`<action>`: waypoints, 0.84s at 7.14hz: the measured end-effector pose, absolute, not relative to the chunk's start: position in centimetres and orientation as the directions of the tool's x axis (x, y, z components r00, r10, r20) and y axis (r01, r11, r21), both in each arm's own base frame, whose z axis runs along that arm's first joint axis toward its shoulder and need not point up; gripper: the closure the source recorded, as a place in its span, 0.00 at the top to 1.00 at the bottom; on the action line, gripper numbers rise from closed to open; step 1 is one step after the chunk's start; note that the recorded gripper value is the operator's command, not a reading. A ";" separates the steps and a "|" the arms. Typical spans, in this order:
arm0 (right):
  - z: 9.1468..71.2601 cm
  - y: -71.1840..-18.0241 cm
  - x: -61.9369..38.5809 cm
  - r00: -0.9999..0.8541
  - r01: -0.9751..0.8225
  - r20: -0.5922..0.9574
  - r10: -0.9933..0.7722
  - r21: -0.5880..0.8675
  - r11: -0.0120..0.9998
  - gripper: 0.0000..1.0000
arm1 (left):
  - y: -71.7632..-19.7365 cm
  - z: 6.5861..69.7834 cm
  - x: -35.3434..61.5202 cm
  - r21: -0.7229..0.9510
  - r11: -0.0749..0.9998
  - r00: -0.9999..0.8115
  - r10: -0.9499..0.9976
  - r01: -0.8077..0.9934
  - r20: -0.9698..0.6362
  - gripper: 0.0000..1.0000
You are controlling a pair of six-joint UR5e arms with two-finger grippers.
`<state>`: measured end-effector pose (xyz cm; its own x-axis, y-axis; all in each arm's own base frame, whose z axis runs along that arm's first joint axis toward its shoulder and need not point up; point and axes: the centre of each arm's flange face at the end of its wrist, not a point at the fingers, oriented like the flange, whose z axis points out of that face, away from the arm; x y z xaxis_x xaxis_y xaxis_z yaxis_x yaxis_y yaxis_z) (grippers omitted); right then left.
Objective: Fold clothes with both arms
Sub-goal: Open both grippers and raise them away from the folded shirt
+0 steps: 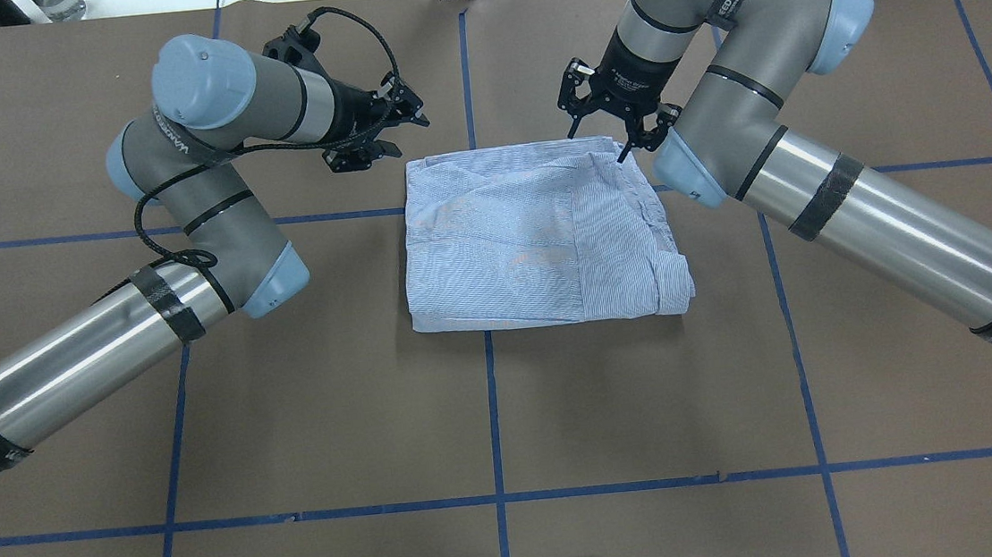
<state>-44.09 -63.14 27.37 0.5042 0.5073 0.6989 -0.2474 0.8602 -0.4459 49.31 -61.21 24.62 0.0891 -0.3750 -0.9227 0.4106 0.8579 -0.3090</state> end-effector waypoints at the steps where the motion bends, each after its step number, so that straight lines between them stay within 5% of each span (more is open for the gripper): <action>1: 27.0 -63.0 -44.2 0.495 -0.237 0.718 0.490 -0.431 0.871 1.00 | -61.8 24.8 48.5 -0.307 0.857 0.092 -0.375 0.414 -0.923 1.00; 3: 26.1 -62.2 -44.3 0.459 -0.212 0.794 0.399 -0.339 0.917 1.00 | -61.6 27.2 45.3 -0.303 0.873 0.113 -0.369 0.382 -0.922 1.00; 6: 30.5 -64.2 -37.7 0.519 -0.179 0.845 0.129 -0.040 0.983 1.00 | -59.5 33.9 35.5 -0.040 0.923 0.232 -0.138 0.382 -0.963 1.00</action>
